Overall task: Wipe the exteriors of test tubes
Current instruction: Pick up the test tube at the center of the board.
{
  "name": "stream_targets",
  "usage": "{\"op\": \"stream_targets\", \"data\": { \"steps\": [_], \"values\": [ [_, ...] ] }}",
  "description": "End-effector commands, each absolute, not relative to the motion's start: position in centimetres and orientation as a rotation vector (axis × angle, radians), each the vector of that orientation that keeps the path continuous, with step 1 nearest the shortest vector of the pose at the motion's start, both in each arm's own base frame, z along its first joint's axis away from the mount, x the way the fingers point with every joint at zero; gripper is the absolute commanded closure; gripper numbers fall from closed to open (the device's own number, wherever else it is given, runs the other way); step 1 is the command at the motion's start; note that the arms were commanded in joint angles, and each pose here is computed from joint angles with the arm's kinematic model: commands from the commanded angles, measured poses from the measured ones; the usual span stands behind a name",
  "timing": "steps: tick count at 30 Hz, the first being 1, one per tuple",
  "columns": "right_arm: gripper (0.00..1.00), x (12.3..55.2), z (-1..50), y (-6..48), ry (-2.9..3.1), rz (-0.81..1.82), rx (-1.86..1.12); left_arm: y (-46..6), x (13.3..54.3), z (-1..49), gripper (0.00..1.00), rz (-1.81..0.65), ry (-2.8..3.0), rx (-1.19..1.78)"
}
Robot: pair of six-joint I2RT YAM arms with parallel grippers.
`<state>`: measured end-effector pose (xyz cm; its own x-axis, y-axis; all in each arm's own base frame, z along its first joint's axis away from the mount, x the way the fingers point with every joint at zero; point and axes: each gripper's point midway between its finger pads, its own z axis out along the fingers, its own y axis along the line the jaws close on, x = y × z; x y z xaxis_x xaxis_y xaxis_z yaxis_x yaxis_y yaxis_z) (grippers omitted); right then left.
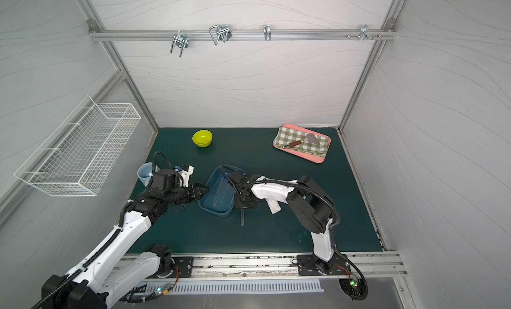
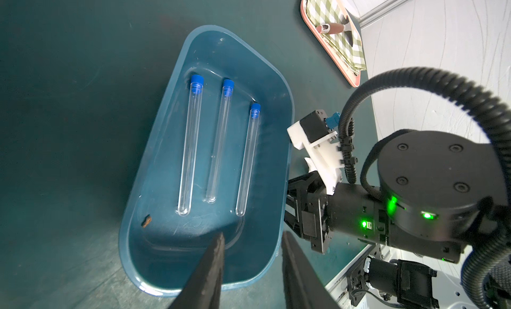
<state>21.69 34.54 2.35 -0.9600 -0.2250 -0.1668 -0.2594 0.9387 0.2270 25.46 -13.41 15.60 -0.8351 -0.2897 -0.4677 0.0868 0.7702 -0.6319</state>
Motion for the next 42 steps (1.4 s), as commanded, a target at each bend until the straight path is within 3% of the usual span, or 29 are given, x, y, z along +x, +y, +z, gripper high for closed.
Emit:
{"op": "stream_targets", "data": {
  "steps": [1, 21, 42],
  "values": [
    [0.71, 20.8, 0.9, 32.5, 3.012, 0.218, -0.365, -13.5, 25.9, 16.4, 0.63, -0.919, 2.368, -0.152],
    [0.81, 20.8, 0.2, 32.1, 3.023, 0.285, -0.314, -14.0, 25.8, 16.6, 0.62, -0.954, 2.369, -0.137],
    [0.83, 23.4, 9.7, 31.5, 2.835, 0.619, -0.176, -17.0, 25.0, 18.8, 0.62, -1.046, 2.297, -0.001]
  ]
}}
